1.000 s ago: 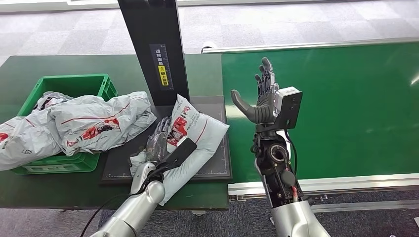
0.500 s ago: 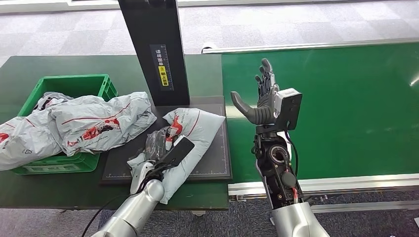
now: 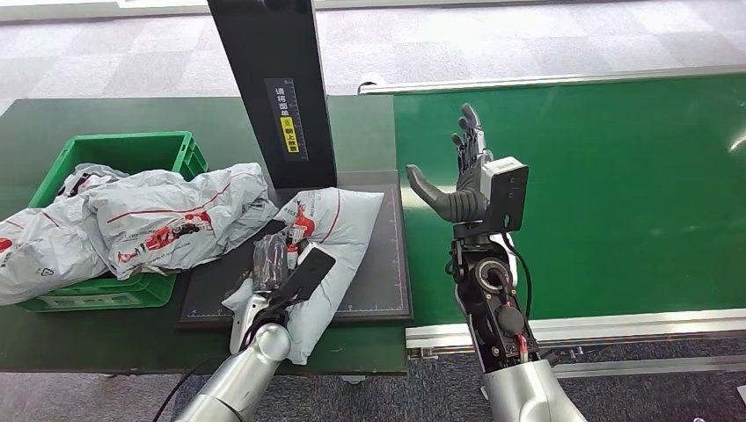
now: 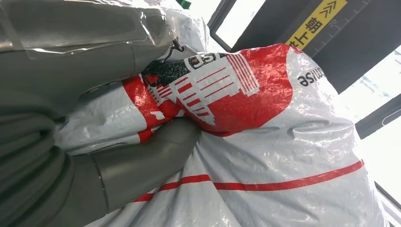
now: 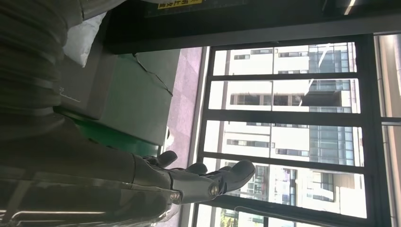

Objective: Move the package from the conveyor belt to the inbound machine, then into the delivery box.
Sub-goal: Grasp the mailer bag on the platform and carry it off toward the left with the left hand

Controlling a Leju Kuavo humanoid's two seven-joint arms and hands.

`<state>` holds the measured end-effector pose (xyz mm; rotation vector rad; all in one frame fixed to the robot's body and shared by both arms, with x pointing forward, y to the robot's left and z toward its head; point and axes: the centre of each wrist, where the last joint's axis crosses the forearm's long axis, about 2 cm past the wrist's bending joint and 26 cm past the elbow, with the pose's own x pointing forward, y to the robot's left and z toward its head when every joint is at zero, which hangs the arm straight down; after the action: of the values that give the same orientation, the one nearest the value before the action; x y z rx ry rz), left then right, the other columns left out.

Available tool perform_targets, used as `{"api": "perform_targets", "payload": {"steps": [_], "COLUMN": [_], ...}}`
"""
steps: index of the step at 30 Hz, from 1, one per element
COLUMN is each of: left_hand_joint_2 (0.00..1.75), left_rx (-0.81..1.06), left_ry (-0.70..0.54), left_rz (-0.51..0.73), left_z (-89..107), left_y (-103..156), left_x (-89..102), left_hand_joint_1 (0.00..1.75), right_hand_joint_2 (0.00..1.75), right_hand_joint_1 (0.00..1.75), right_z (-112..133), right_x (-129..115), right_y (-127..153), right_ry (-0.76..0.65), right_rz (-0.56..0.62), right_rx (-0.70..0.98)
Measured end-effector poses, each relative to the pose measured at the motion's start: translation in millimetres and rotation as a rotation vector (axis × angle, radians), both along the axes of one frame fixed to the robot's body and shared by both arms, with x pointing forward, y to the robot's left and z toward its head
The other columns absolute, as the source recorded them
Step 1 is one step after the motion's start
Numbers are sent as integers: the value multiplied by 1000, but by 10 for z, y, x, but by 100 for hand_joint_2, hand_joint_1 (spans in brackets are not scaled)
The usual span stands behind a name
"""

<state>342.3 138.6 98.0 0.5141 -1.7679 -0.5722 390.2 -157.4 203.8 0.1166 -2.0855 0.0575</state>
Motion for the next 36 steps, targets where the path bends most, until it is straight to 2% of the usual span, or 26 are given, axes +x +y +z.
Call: {"api": "perform_targets", "payload": {"steps": [4,9,13,16,19,24,29,33,36], "left_hand_joint_2": [175,175,175,175,175,175,175,175,175], "left_rx": [-41,-179,-146,17,157,227,286,451,568], "left_ry": [-40,-228,-483,-695,-820,-889,-926,-946,-907], "left_rz": [7,63,98,123,212,367,442,490,590], "left_z": [-9,84,416,751,1031,1268,1412,1594,1793], "left_y": [10,61,188,401,691,1103,1313,1503,1708], "left_x": [-25,-93,-60,13,87,122,129,188,287], "left_hand_joint_1": [175,175,175,175,175,175,175,175,175], "right_hand_joint_2": [175,175,175,175,175,175,175,175,175], "right_hand_joint_1": [0,0,0,0,0,0,0,0,0], "right_z": [0,5,3,-6,-19,-60,-92,-116,-131], "right_x": [0,7,31,56,75,87,95,96,90], "right_y": [0,3,7,18,29,14,-10,-21,-12], "right_ry": [0,1,2,1,4,15,26,34,39], "right_rz": [0,1,19,34,40,38,36,38,46], "right_rx": [0,-10,-9,-14,-18,-16,-18,-16,-17]}}
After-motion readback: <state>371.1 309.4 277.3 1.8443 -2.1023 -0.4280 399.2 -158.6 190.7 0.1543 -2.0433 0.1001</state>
